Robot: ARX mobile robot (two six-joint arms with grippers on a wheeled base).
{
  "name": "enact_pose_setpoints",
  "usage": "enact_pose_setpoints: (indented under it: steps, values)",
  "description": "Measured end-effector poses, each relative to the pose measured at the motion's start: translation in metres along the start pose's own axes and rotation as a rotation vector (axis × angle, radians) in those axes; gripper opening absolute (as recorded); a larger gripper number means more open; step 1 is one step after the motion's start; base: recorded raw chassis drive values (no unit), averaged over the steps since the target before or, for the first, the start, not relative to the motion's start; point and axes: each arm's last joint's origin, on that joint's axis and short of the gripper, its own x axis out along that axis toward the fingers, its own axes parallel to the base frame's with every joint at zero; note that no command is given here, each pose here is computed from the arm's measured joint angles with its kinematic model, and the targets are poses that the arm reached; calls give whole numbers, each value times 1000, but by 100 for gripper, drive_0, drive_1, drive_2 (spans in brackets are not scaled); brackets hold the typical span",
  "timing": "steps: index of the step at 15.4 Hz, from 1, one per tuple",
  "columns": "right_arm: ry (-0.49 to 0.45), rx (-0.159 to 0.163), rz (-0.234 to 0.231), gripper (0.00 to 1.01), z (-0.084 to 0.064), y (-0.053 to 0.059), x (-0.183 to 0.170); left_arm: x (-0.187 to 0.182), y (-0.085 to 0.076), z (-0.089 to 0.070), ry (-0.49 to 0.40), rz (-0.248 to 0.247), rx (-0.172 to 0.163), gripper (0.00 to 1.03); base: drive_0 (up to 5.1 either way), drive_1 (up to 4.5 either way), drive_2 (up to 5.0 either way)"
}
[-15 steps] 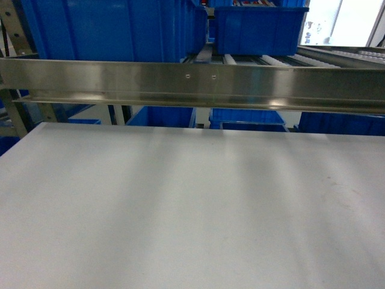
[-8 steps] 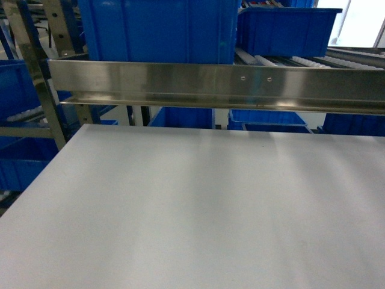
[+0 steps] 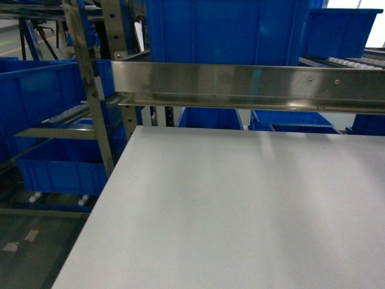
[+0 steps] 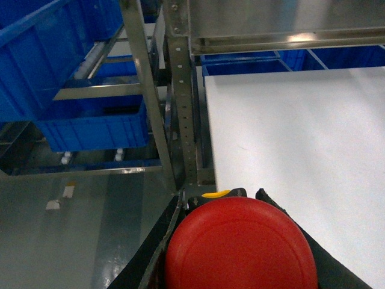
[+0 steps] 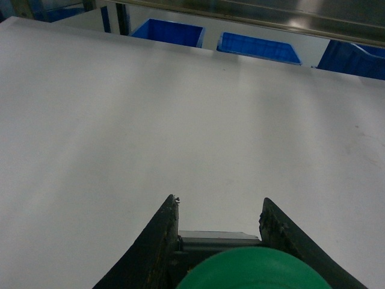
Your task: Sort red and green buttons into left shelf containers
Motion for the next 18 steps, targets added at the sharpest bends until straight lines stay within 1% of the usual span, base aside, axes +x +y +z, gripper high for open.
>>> enact_pose_setpoints:
  steps: [18]
  values:
    - [0,0,0,35,0,0,0,0,0,0,2,0,0,31,-498,246,246]
